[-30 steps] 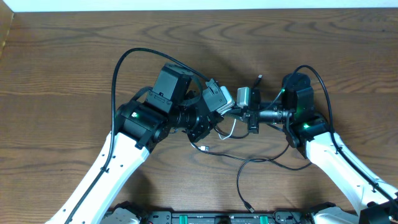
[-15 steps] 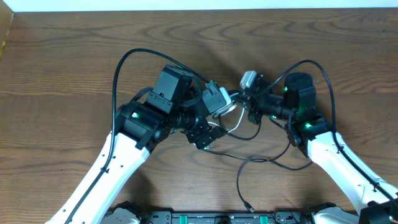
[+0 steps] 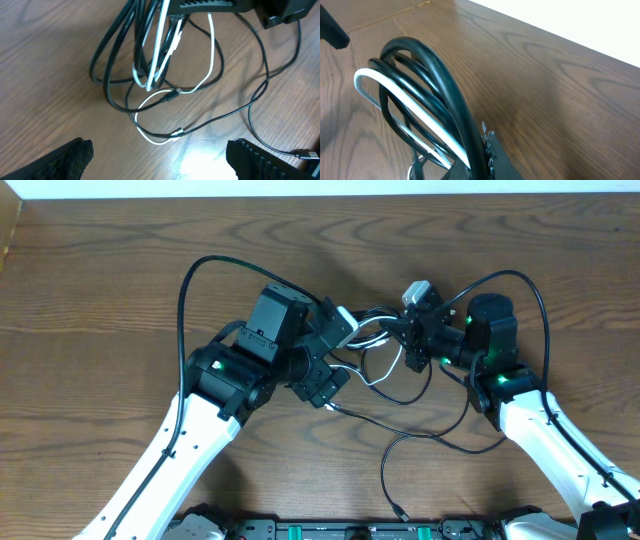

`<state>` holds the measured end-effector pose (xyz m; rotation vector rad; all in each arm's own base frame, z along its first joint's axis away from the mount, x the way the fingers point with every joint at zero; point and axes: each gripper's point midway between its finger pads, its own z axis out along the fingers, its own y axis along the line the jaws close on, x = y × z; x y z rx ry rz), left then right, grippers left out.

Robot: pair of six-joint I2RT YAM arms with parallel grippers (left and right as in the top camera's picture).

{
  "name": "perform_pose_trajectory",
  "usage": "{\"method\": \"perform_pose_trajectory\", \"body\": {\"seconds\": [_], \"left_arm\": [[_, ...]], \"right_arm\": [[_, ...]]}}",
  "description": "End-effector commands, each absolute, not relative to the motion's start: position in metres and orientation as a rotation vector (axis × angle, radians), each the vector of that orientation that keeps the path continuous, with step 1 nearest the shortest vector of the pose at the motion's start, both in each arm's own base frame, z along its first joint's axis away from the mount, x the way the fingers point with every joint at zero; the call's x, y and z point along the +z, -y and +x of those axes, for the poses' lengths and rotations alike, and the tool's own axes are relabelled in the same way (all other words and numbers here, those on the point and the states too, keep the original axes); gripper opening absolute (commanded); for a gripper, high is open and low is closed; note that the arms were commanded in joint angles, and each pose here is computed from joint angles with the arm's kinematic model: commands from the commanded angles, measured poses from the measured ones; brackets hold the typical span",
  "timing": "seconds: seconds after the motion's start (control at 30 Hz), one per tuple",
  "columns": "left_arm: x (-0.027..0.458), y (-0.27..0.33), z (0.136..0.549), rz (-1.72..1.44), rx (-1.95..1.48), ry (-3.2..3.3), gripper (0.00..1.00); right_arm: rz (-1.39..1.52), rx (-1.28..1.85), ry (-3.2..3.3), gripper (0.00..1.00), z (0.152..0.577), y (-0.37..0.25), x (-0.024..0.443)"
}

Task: Untangle cables

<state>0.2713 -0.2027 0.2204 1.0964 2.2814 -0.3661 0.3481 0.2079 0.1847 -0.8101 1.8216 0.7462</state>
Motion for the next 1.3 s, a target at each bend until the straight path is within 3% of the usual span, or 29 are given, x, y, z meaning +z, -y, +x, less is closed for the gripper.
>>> {"method": "perform_pose_trajectory", "body": {"seconds": [0.0,0.27,0.47,0.9,1.27], "left_arm": [[0.232,0.200,0.274,1.053,-0.344,-2.269,0.91],[0.248,0.238,0.248,1.132,-0.701,-2.176,0.91],[0.258,0.253,0.258,0.900,-0.869,-2.250,0.91],[0.251,0.248,0.285,0.681,-0.792,-2.322,0.91],[0.255,0.249,0.289,0.679,-0.788,-2.298,0.91]], "right_arm": [[-0.790,0.774,-1.832,0.01,0.347,-0.206,0.185],[-0.633,0.854,-1.892,0.01,0.354,-0.194,0.189],[-0.572,0.970,-1.895,0.01,0.351,-0.197,0.197],[-0.586,1.068,-1.875,0.01,0.343,-0.198,0.204],[-0.586,1.228,-1.845,0.01,0.333,-0.191,0.217]]}}
